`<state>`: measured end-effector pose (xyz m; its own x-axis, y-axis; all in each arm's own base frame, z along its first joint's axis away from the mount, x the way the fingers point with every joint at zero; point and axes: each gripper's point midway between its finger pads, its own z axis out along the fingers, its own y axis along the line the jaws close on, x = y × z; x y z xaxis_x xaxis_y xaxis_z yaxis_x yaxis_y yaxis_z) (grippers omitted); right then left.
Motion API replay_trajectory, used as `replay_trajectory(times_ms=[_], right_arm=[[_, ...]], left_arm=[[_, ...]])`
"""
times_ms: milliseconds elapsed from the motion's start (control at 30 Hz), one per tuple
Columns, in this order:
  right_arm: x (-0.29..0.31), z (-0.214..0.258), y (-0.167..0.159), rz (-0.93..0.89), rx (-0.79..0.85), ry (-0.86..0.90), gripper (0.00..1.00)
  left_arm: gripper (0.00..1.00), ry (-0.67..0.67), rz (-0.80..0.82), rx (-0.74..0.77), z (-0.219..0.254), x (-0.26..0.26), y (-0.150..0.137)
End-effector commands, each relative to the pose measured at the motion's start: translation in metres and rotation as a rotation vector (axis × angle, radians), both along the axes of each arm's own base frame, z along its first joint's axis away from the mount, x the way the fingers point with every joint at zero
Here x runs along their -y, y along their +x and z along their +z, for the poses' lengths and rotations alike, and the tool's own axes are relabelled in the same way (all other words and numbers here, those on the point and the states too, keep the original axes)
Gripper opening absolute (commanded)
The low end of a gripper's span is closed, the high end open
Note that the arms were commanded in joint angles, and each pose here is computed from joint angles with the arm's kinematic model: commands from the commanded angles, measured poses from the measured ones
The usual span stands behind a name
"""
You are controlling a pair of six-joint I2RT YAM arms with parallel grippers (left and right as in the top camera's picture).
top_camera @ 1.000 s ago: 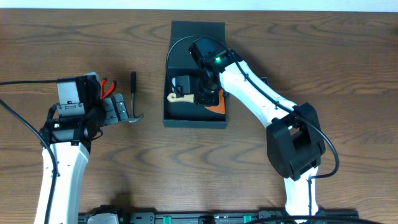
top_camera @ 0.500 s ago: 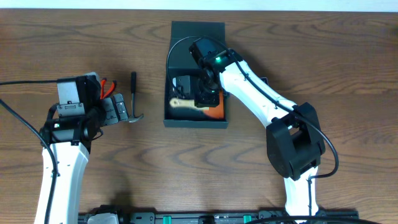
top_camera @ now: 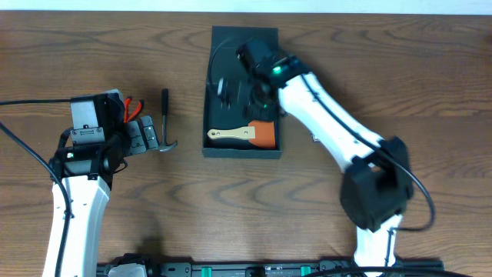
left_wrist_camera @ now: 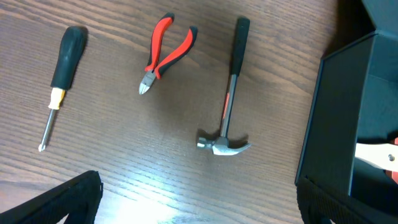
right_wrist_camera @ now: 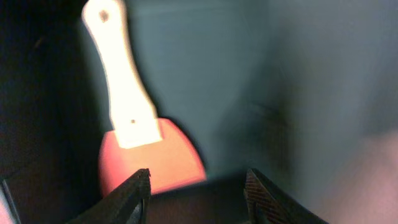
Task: Pack container
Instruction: 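Lower the scraper into the box and open the right gripper, then move the right gripper over the clear screwdriver case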
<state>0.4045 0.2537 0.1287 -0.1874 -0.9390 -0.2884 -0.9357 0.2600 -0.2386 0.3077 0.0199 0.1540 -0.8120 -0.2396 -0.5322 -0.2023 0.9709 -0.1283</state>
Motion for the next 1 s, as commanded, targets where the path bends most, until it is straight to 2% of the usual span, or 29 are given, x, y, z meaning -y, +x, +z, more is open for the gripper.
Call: replay_trajectory(times_ms=[0,100,167,300,367,500,633,833,967], right_arm=[[0.044,0.102,0.032,-0.360,0.191,0.172,0.58],[0.091,0.140,0.045,-0.647,0.223,0.323,0.72],[0.136,0.150,0.050,-0.873,0.207,0.401,0.74],[0.209,0.124,0.040,-1.199,0.094,0.392,0.70],[0.233,0.099,0.029,-1.324,0.000,0.368,0.75],[0.229,0.041,0.012,-1.360,-0.225,0.343,0.81],[0.216,-0.012,-0.001,-1.323,-0.333,0.242,0.83],[0.214,-0.065,-0.009,-1.292,-0.367,0.050,0.89],[0.209,-0.089,-0.005,-1.204,-0.387,0.009,0.94]], left_arm=[[0.98,0.019,-0.002,0.012,0.005,-0.004,0.004],[0.98,0.019,-0.002,0.012,0.005,-0.004,0.004],[0.98,0.019,-0.002,0.012,0.005,-0.004,0.004],[0.98,0.019,-0.002,0.012,0.005,-0.004,0.004],[0.98,0.019,-0.002,0.012,0.005,-0.004,0.004],[0.98,0.019,-0.002,0.012,0.005,-0.004,0.004],[0.98,0.019,-0.002,0.012,0.005,-0.004,0.004],[0.98,0.019,-0.002,0.012,0.005,-0.004,0.004],[0.98,0.019,-0.002,0.012,0.005,-0.004,0.004]])
